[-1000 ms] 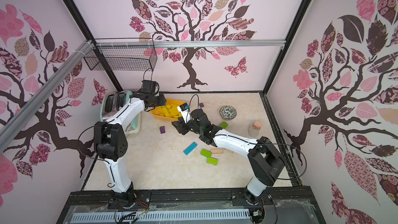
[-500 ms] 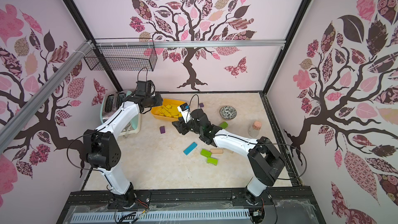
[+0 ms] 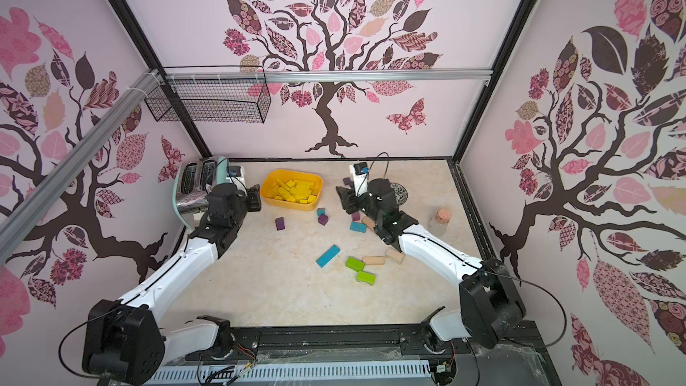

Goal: Pick out the yellow building blocks
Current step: Reset both arms

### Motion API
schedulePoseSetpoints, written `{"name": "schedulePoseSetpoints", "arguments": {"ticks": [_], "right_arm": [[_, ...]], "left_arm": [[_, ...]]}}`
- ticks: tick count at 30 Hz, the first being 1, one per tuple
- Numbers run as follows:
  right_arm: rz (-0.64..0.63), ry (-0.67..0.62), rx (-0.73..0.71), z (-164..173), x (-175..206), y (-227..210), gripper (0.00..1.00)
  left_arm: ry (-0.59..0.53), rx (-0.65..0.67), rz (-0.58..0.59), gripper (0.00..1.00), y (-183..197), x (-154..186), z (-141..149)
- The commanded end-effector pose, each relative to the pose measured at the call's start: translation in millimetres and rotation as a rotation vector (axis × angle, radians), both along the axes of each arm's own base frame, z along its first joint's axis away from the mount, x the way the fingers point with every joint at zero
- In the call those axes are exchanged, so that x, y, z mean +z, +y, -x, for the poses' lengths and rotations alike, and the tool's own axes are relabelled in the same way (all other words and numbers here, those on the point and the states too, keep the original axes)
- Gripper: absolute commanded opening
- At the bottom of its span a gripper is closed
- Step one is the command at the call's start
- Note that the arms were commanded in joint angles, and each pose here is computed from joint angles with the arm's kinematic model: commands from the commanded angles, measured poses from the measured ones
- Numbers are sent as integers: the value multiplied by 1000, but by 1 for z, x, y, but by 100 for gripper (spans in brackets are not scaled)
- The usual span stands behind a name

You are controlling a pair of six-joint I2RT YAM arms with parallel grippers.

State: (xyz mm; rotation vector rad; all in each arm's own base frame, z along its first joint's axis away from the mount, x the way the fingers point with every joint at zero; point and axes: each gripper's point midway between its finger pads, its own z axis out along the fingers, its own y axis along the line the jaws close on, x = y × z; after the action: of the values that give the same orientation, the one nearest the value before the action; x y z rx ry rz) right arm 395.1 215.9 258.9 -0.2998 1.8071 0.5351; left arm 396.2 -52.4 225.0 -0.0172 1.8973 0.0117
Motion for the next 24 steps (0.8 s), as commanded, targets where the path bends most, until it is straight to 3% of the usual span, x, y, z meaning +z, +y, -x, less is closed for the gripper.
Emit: {"name": "schedulePoseSetpoints", "arguments": {"ticks": [1, 4, 6, 12, 16, 20, 24], "right_arm": [[-14, 12, -194, -7, -9, -69, 53], [-9, 2, -326, -1, -23, -124, 54], [66, -55, -405, 9, -32, -151, 54], [259, -132, -590, 34, -70, -196, 58], [292, -156, -562, 38, -97, -193, 58], [303, -129, -493, 39, -125, -184, 58], [246, -158, -394, 34, -123, -172, 58]], "left_arm": [[-127, 61, -72, 48, 15, 11, 8], [-128, 85, -86, 49, 23, -11, 23], [-137, 101, -89, 49, 32, -24, 31], [-64, 156, -82, 50, 55, -66, 37], [-45, 124, -43, 50, 57, -91, 31], [-39, 38, -21, 51, 50, -93, 20], [-51, 6, 10, 51, 56, -94, 15]]}}
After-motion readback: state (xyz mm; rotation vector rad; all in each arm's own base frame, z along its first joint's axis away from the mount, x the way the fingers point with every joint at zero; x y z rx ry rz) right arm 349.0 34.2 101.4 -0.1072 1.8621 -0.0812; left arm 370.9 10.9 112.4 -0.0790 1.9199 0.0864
